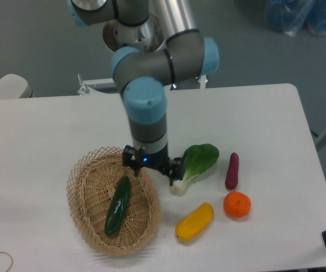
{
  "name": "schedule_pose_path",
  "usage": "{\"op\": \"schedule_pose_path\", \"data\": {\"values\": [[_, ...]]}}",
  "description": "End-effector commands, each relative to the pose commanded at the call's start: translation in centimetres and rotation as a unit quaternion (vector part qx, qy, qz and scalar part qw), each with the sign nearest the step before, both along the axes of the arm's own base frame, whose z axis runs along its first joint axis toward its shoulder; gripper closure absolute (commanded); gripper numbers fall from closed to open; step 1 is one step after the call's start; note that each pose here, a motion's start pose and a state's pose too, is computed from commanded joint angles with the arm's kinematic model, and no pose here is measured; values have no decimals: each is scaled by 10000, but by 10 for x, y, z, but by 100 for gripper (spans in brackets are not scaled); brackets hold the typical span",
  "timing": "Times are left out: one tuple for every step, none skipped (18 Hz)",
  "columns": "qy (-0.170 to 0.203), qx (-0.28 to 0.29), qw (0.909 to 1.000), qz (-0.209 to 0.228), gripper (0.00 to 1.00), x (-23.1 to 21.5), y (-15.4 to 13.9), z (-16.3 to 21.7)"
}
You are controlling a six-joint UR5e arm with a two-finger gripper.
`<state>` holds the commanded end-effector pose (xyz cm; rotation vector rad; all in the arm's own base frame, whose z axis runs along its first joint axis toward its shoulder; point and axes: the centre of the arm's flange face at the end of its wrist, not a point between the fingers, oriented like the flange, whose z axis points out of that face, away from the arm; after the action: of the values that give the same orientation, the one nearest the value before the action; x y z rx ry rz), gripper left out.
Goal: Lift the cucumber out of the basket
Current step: 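Move the gripper over the basket and lower it toward the green cucumber, then close the gripper on the cucumber's end inside the basket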
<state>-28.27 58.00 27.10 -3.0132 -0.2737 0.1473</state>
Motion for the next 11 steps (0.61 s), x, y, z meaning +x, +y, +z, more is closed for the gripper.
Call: {"op": "schedule_pose_path", "data": {"values": [[34,3,10000,-43,0,4,1,-6],[13,-28,10000,-81,0,8,0,-12],[-3,-55,9999,-142,0,13,2,-15],[-19,-83,9998,-195,0,15,3,-19],[-36,-118,9997,-210,0,16,6,-25],[-44,-140,9996,-225,0,18,8,-29],[-54,-152,9996,-233,0,19,8,-30],[-82,-179,9995,-249,0,20,8,-35],[-113,-222,9993,-287,0,24,10,-41],[-137,-252,9991,-303,0,27,12,-46],[-163,-261,9991,-297,0,27,12,-49]]}}
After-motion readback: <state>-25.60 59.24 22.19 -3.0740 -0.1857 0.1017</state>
